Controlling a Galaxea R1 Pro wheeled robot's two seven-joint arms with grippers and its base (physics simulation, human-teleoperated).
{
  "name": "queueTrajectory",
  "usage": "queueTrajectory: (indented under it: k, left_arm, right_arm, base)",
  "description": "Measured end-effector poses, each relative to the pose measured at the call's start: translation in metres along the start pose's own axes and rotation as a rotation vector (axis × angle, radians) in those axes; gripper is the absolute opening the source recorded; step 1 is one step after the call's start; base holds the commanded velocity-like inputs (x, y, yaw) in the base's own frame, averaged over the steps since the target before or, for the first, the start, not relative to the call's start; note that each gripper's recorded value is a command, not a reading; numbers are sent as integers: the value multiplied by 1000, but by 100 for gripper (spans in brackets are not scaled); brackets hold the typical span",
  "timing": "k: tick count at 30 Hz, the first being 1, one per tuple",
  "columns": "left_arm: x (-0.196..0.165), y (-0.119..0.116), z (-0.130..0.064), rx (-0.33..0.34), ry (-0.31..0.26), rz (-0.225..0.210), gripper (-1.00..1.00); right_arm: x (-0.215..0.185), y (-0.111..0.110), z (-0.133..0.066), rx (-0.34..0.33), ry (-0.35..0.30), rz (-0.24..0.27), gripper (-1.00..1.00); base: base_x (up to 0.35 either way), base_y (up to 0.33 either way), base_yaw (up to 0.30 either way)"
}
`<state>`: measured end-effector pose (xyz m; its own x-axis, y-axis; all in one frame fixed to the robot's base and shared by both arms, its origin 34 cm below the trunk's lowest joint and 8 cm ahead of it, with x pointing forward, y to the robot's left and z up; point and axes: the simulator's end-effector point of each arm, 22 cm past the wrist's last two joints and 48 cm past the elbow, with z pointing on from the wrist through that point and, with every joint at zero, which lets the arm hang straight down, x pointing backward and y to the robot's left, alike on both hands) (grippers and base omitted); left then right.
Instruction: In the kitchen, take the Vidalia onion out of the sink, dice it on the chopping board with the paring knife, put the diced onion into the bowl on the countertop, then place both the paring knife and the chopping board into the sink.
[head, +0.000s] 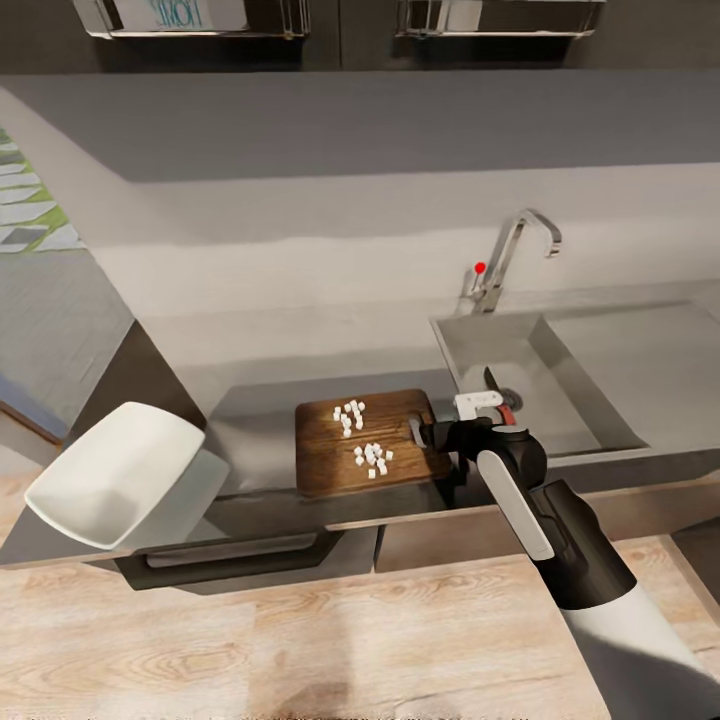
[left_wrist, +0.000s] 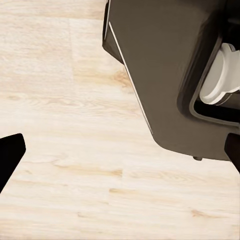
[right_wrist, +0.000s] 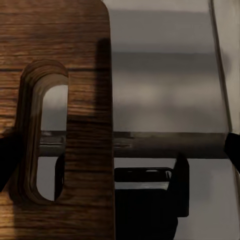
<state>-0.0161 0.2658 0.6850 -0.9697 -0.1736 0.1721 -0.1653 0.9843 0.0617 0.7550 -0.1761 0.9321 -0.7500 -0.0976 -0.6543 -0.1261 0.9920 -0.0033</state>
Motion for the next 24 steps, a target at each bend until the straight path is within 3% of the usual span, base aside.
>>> queueTrajectory:
  k: [24]
  left_arm:
    - [13,2,-3,-7,38,1,100]
  right_arm:
    - [19,1,17,-4,39,3,100]
  base:
    - [40,0,0]
